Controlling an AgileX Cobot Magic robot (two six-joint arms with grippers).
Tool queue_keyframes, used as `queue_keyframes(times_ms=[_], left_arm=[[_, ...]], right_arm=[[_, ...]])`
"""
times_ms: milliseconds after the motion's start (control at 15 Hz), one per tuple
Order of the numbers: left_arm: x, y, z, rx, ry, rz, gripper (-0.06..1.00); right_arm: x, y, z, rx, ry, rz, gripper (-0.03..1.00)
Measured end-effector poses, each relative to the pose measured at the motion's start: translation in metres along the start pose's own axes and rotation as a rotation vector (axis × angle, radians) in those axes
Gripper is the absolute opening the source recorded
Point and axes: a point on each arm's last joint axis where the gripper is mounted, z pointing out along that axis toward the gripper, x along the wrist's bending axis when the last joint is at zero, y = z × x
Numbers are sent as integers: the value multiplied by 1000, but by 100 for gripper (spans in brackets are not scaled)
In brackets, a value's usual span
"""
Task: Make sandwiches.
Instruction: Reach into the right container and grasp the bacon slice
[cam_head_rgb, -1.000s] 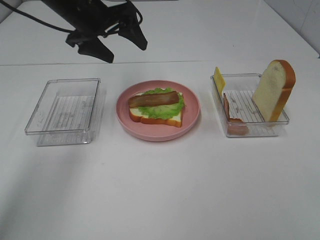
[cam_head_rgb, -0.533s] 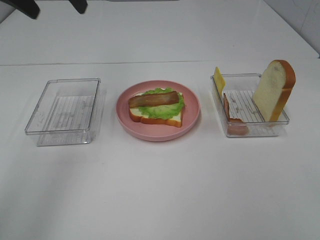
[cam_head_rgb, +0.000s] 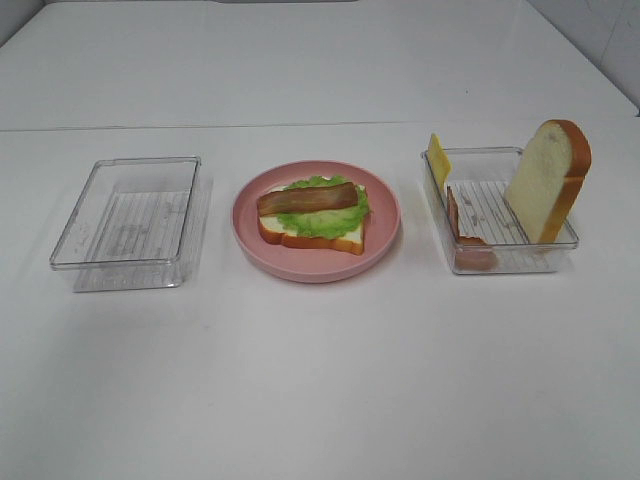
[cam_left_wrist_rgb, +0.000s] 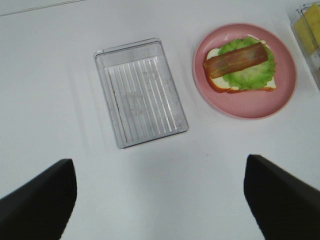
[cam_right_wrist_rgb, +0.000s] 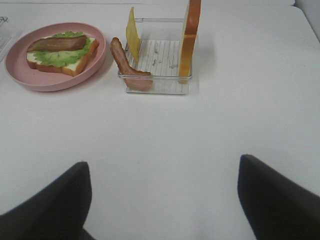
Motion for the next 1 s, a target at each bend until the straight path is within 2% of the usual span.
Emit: queue_keyframes(times_ms=[67, 133, 400, 733, 800, 1000], left_arm=[[2, -8, -8, -12, 5, 2, 85], [6, -43, -27, -35, 2, 3, 85], [17, -113, -49, -79, 8, 19, 85], [31, -211, -50, -162, 15, 78, 85], [34, -235, -48, -206, 12, 79, 85], [39, -270, -46, -314, 7, 99, 85]], right_arm=[[0, 0, 0, 0, 0, 0, 75], [0, 0, 0, 0, 0, 0, 75], [0, 0, 0, 0, 0, 0, 75], [0, 0, 0, 0, 0, 0, 75], [0, 0, 0, 0, 0, 0, 75], [0, 0, 0, -1, 2, 1, 75]])
